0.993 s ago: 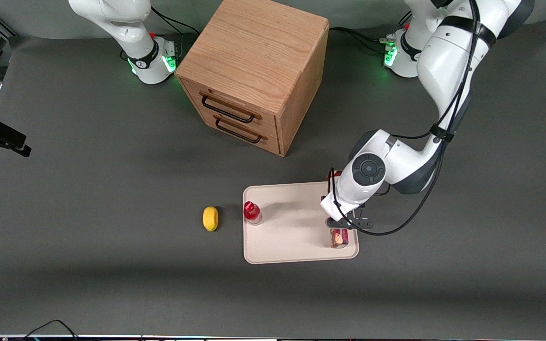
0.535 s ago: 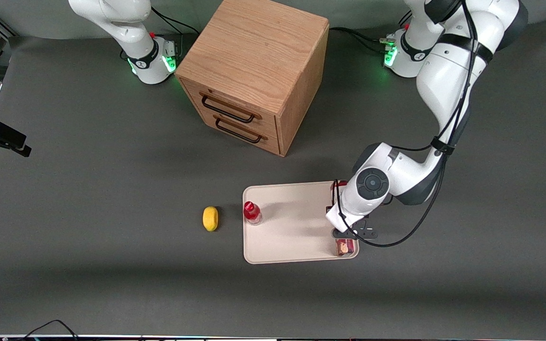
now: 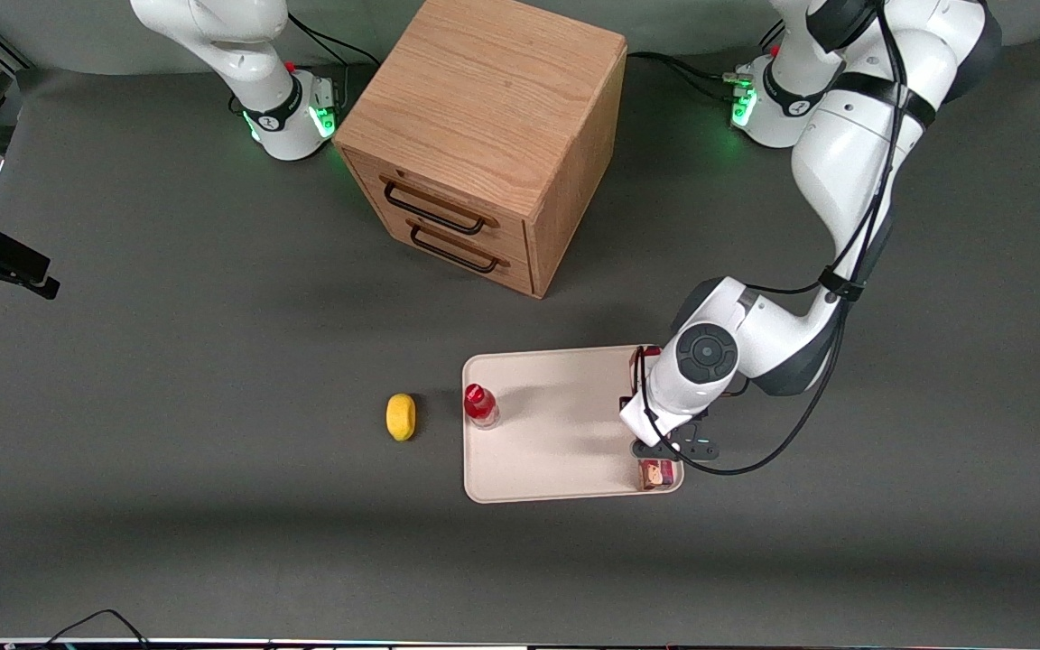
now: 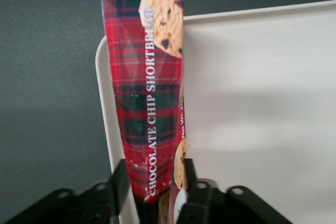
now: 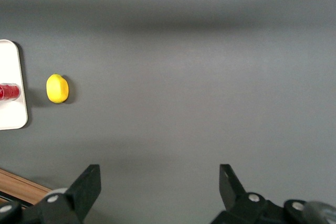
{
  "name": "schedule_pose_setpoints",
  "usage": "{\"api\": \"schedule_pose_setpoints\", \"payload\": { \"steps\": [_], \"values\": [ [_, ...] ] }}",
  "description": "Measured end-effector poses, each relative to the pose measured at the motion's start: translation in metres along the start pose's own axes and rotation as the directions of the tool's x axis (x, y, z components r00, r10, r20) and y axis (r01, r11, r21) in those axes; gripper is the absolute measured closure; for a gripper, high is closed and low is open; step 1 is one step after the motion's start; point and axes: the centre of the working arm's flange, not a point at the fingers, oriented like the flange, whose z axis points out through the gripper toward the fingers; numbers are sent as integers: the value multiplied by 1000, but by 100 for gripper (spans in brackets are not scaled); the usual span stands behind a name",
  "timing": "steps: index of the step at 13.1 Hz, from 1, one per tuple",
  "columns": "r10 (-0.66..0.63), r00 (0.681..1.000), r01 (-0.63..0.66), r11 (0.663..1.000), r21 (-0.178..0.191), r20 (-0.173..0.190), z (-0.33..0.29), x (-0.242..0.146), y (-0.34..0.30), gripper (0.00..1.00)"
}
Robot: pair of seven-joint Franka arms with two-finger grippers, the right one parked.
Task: Place red cookie box on tray
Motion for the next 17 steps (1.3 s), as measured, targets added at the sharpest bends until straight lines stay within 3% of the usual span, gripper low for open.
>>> {"api": "schedule_pose_setpoints", "payload": {
  "steps": [3,4,7,9,10,12,15,17],
  "values": [
    [-1,1000,1,1000,-1,-9,-3,3,0,7],
    [-1,1000,1,1000,-1,-12,-5,4,-1,0],
    [-11,999,11,1000,3,-39,-35,12,-5,0],
    [-23,999,24,999,45,-23,-92,11,-15,0],
    [-18,1000,19,999,46,-10,-133,6,-17,0],
    [5,999,-7,999,32,49,-217,-15,-30,0],
    [-5,995,-3,996,84,96,-304,-41,-89,0],
    [-34,991,23,996,82,130,-343,-54,-142,0]
  ]
}}
